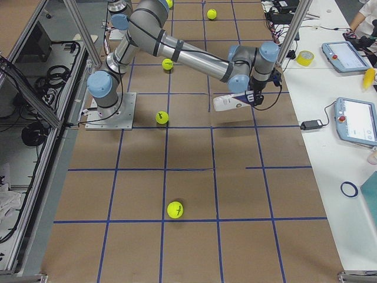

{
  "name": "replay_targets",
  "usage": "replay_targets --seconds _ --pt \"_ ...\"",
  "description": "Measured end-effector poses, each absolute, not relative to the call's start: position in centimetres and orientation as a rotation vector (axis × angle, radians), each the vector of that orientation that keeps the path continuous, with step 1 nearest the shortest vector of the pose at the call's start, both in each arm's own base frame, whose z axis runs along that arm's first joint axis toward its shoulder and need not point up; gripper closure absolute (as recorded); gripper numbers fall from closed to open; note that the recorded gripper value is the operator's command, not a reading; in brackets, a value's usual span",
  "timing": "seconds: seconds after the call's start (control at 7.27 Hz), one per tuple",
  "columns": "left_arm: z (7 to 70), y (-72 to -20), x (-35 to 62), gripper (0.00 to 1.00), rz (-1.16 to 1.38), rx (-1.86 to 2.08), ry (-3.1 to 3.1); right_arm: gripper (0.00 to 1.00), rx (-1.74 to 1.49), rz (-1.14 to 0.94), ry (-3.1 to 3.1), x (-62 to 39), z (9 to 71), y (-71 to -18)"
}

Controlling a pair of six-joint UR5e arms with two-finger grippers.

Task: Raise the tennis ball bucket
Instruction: 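Carry the can with the right gripper toward the table center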

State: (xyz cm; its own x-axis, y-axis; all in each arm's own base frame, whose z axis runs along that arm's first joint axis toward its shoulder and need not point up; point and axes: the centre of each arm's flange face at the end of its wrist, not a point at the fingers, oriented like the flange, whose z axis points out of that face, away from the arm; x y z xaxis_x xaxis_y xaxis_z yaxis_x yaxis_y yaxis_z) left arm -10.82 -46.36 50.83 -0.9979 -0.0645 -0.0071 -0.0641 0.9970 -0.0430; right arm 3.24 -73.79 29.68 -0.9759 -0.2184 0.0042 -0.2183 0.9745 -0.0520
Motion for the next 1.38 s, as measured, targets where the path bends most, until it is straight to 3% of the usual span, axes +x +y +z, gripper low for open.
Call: replay_targets --seconds 0.28,0.69,1.38 --pt "51.0 -46.3 -10.8 0.0 -0.074 -0.101 3.131 0.64 -0.65 -0.133 3.125 14.0 28.4 -71.3" --pt "51.7 -46.6 -8.7 0.0 -0.101 -0.152 3.126 0.58 -0.952 -0.117 3.044 24.8 27.5 -67.1" --pt "52.8 -46.7 -5.2 0.0 -0.135 -0.233 3.113 0.66 -1.681 -0.3 2.72 39.8 25.0 -61.8"
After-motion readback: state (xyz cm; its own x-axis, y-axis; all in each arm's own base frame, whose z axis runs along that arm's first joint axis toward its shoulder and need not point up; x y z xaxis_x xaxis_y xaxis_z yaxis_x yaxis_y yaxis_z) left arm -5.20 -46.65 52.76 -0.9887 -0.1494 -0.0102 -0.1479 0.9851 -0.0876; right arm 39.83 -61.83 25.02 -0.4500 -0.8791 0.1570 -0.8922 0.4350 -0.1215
